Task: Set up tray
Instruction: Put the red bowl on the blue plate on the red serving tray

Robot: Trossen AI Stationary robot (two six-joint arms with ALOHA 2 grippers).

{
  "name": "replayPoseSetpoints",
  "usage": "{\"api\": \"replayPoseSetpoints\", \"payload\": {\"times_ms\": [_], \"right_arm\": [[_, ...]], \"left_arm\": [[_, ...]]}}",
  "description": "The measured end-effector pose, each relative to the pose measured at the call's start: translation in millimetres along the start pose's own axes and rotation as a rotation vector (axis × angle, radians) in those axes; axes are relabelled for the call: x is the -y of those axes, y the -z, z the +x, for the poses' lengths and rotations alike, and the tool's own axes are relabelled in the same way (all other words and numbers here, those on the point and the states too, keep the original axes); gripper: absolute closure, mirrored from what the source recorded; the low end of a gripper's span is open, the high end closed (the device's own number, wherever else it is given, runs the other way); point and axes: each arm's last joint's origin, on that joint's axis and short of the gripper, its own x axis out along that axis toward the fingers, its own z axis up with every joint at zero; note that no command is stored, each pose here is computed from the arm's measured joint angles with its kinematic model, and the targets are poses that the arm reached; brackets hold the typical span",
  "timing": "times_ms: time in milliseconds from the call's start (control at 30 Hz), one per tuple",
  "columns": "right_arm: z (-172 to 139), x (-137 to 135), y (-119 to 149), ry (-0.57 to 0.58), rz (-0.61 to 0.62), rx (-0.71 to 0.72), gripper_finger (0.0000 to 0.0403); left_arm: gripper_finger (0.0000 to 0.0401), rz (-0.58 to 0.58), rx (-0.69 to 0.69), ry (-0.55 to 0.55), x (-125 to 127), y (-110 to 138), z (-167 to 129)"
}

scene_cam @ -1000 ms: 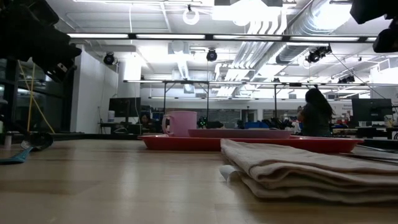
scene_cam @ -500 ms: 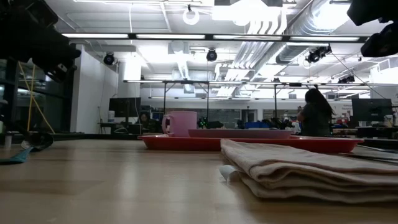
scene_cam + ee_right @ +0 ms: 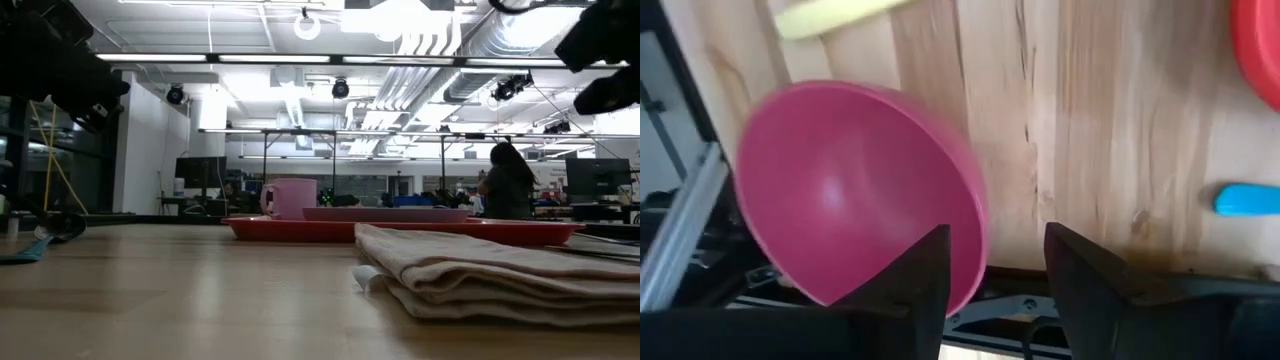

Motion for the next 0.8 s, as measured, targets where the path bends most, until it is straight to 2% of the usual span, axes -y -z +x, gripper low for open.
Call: {"api": "replayPoseSetpoints", "payload": {"times_ms": [467,800], "right_arm": [[24.9,6.6,-1.3,-0.047,0.035,-0.006,0.0263],[26.0,6.9,-1.2,-0.051,0.045,-0.008,0.0263]], "left_arm": [[0.0235,0.0,0.0,0.001,0.1,0.0,0.0],[0.0235,0.0,-0.002,0.0,0.0,0.2,0.0]]}}
